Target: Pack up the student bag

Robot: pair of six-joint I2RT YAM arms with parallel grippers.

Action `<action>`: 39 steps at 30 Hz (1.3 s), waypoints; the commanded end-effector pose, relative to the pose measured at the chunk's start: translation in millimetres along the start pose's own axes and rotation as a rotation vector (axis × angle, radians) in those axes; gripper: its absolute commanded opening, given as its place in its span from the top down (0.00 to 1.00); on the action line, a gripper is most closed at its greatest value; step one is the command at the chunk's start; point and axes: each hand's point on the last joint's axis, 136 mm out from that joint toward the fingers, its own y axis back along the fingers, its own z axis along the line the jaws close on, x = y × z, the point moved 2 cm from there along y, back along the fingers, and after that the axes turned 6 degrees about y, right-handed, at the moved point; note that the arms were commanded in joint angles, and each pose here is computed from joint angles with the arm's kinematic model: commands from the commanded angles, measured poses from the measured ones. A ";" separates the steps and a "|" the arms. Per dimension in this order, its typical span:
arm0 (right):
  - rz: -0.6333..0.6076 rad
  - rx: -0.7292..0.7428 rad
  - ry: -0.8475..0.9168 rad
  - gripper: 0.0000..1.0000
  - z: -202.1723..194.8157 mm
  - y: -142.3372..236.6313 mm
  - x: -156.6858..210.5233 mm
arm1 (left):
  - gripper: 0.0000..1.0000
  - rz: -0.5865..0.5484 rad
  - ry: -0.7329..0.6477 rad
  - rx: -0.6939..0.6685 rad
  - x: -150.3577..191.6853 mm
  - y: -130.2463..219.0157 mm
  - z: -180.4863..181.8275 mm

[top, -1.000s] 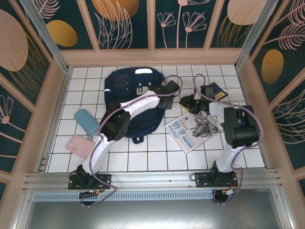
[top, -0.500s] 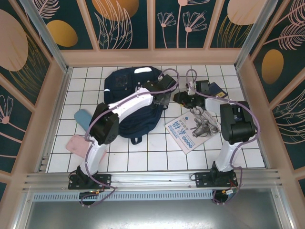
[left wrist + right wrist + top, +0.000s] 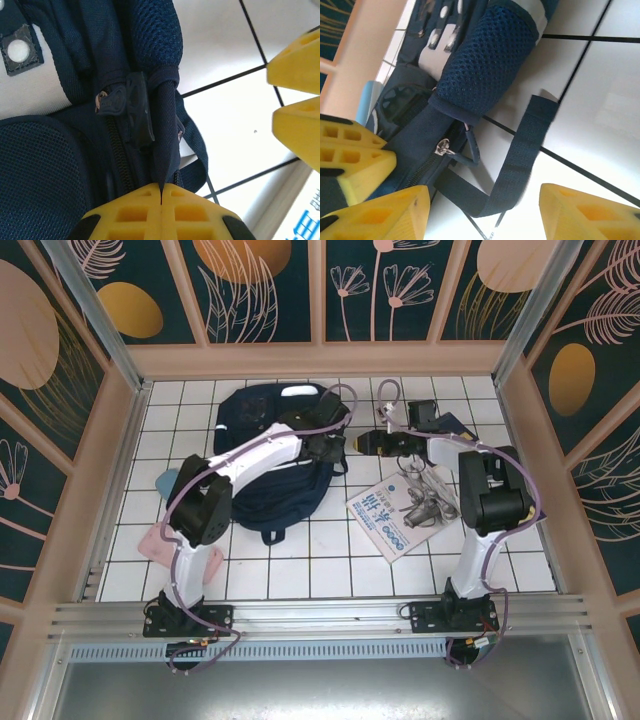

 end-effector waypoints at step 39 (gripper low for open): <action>-0.053 -0.258 0.018 0.61 41.3 -59.6 -13.3 | 1.00 -0.147 0.075 0.225 -48.6 50.4 -12.0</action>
